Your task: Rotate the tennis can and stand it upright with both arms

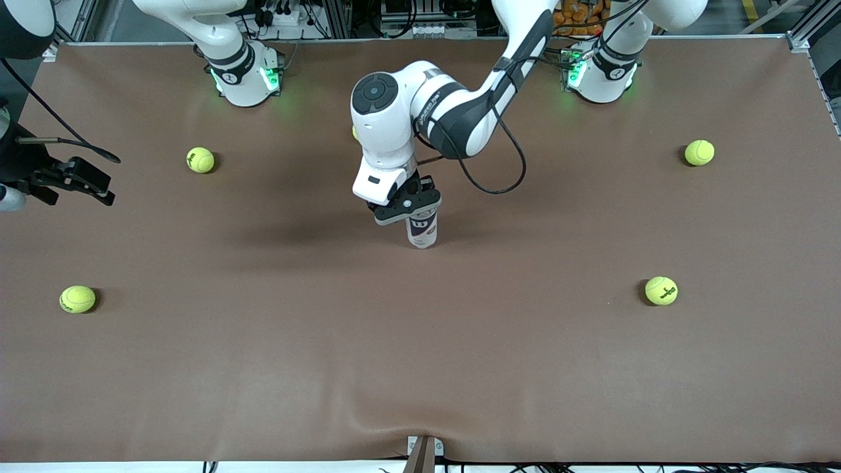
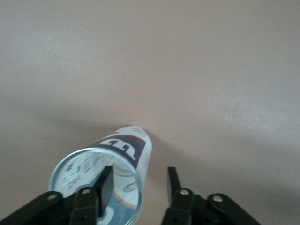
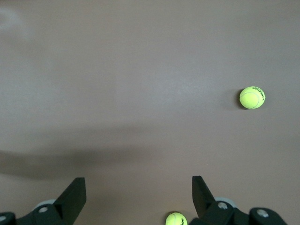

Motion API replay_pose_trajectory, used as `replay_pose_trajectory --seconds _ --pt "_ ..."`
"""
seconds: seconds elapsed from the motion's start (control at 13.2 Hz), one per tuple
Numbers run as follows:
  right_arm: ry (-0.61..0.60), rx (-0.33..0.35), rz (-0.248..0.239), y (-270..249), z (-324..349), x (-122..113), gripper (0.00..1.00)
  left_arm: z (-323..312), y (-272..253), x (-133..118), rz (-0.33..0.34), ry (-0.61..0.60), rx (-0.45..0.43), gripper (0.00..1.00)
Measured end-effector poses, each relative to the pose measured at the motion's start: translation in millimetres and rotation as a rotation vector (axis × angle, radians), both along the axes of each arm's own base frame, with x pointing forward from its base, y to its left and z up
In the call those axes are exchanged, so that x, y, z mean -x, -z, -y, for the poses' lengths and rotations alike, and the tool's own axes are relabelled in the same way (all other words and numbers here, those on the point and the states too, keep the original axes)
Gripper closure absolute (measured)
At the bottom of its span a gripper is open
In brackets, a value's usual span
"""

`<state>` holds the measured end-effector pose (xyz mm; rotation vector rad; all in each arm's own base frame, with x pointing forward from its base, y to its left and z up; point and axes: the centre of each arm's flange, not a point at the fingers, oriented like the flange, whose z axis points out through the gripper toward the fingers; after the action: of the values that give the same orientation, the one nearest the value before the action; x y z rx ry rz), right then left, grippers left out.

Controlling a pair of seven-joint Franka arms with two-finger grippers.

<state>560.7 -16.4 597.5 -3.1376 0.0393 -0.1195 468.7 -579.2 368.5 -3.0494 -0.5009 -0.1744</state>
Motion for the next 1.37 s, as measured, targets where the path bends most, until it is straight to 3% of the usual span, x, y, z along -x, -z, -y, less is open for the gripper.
replay_pose_trajectory --seconds 0.3,0.53,0.91,1.37 --pt "-0.001 0.000 -0.003 2 -1 -1 0.00 -10 -43 5 -0.017 -0.010 -0.003 0.01" --pt "-0.004 -0.001 -0.003 2 -3 -1 0.00 -32 -81 -5 -0.013 -0.010 0.014 0.00" --pt "-0.014 -0.004 -0.012 7 -17 -4 0.00 -110 -136 -56 -0.024 0.032 0.017 0.00" --pt "-0.011 -0.005 -0.023 -1 -15 2 0.00 -192 -163 -107 -0.020 0.056 0.023 0.00"
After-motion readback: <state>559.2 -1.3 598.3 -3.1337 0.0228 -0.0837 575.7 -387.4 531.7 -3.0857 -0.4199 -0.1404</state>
